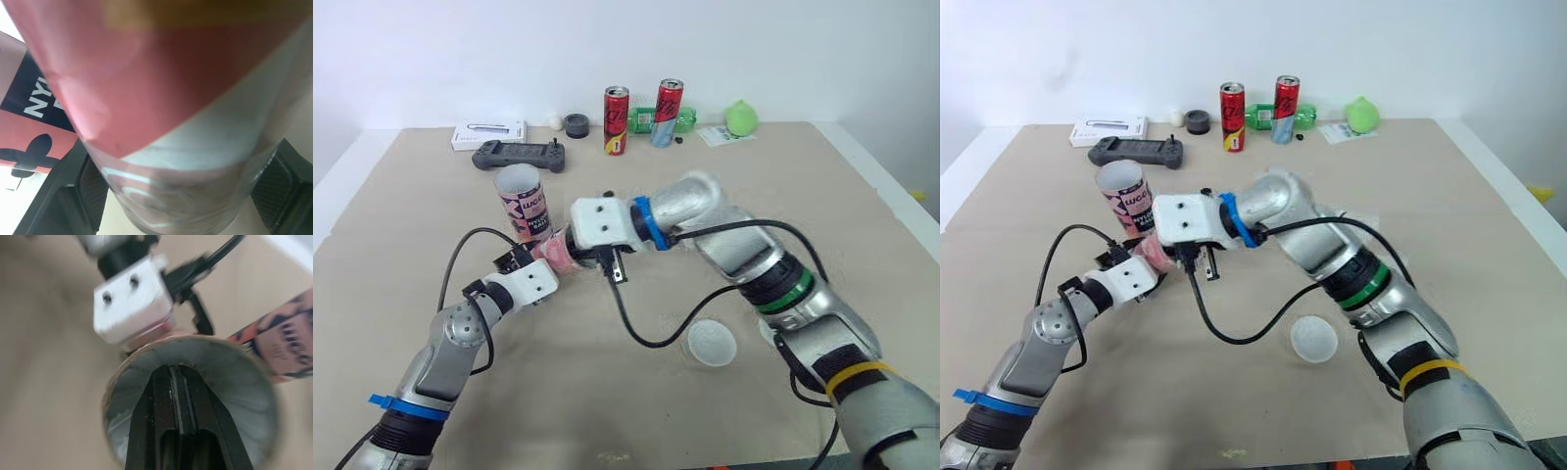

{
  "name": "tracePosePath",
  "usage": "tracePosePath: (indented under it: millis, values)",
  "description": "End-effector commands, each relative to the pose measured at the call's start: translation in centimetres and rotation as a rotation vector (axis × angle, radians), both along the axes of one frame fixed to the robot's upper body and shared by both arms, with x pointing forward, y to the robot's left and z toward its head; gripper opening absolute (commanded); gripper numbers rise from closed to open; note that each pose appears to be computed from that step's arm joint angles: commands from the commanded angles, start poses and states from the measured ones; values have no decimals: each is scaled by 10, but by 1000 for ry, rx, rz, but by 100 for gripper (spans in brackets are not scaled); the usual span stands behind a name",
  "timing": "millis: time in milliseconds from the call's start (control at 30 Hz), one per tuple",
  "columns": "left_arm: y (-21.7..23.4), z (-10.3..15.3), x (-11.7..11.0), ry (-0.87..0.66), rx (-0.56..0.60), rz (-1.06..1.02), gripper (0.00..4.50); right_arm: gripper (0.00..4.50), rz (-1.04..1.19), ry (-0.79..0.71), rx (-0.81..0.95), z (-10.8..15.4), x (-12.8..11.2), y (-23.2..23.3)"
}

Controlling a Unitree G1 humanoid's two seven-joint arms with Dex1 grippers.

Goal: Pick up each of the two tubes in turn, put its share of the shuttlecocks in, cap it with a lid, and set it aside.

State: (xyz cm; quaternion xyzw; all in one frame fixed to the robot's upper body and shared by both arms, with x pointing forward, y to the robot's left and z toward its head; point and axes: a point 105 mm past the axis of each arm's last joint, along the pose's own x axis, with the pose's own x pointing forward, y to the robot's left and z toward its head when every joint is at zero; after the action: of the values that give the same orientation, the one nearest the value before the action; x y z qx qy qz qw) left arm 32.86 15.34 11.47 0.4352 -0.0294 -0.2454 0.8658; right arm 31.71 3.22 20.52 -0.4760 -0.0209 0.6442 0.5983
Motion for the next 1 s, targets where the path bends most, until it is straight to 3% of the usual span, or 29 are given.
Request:
tracePosePath:
  millis: [33,300,533,733,967,1000]
  values:
    - [-16,0,-6,12,-14,-53,355,5,19,-103,-56,-2,3,10]
    - [-19,-1,-8,20,-19,-58,355,5,34,-168,-95,-10,7,18]
    - [-22,0,-9,30,-39,-82,355,5,80,-81,44,27,-13,-7]
    - [-29,3,-12,57,-93,-135,355,5,83,-44,74,40,-24,-30]
    - [-44,5,-17,126,-248,-218,355,5,56,112,274,70,-46,-62]
    - [-50,6,-20,151,-314,-247,355,5,51,170,319,74,-51,-71]
